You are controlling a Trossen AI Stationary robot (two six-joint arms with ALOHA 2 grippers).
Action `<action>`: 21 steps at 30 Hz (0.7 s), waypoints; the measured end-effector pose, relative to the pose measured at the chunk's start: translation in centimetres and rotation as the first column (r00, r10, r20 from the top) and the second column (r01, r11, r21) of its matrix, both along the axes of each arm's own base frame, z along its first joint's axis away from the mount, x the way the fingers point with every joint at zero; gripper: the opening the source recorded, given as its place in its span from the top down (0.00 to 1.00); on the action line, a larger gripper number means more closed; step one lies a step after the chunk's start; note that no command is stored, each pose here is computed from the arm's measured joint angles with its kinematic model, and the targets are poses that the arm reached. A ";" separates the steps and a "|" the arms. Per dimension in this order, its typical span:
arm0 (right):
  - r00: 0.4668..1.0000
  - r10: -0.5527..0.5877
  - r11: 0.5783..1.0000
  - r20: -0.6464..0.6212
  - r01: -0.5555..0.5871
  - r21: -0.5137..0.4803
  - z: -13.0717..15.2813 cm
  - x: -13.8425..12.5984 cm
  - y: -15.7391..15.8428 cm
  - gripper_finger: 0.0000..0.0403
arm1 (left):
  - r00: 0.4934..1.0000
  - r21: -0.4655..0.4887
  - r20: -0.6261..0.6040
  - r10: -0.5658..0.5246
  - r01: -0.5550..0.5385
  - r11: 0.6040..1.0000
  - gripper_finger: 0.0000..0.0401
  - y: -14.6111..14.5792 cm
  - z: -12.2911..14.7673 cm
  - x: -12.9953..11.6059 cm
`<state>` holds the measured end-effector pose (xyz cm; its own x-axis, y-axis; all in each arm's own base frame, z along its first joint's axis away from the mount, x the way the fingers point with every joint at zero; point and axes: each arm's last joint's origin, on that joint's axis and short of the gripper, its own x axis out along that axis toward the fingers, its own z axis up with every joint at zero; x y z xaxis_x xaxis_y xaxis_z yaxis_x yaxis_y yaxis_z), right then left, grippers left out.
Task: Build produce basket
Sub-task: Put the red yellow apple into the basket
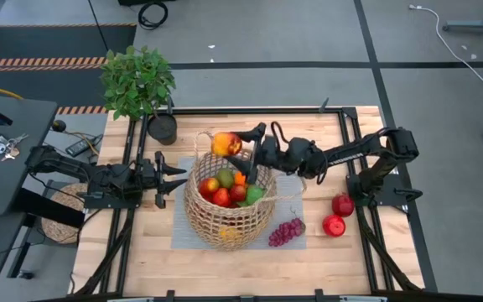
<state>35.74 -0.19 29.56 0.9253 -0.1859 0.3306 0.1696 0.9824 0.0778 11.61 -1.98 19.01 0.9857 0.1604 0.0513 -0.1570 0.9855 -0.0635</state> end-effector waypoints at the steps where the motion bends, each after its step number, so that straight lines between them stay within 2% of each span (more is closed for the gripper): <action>1: 1.000 0.026 0.997 0.013 -0.027 0.079 0.0 0.0 -0.2 0.12 | 1.000 0.000 0.000 0.000 0.000 1.000 0.63 0.0 0.0 0.0; 3: 0.996 0.083 0.979 0.035 -0.088 0.183 -0.1 0.0 -0.7 0.12 | 1.000 0.000 0.000 0.000 0.000 1.000 0.62 0.0 0.0 0.0; 5: 0.988 0.150 0.958 0.025 -0.152 0.245 -0.1 0.2 -1.1 0.12 | 1.000 0.000 0.000 0.000 0.000 1.000 0.62 0.0 0.0 0.0; 7: 0.976 0.209 0.936 -0.053 -0.184 0.299 0.2 0.8 -1.4 0.12 | 1.000 0.000 0.001 0.000 0.000 1.000 0.62 0.0 0.0 0.0; 9: 0.954 0.218 0.925 -0.205 -0.135 0.356 0.6 1.6 -1.6 0.12 | 1.000 0.000 0.000 0.000 0.000 1.000 0.63 0.0 0.0 0.0; 12: 0.871 0.185 0.922 -0.455 0.006 0.386 1.2 3.0 -1.8 0.12 | 1.000 0.000 0.000 0.000 0.000 1.000 0.63 0.0 0.0 0.0; 14: 0.804 0.185 0.919 -0.565 0.062 0.388 1.8 3.6 -1.9 0.12 | 1.000 0.000 0.000 0.000 0.000 1.000 0.63 0.0 0.0 0.0; 17: 0.726 0.230 0.911 -0.648 0.074 0.406 2.0 4.6 -1.8 0.12 | 1.000 0.000 0.000 0.000 0.000 1.000 0.62 0.0 0.0 0.0; 21: 0.620 0.392 0.865 -0.679 0.001 0.501 -0.2 6.3 -1.4 0.12 | 1.000 0.000 0.000 0.000 0.000 1.000 0.62 0.0 0.0 0.0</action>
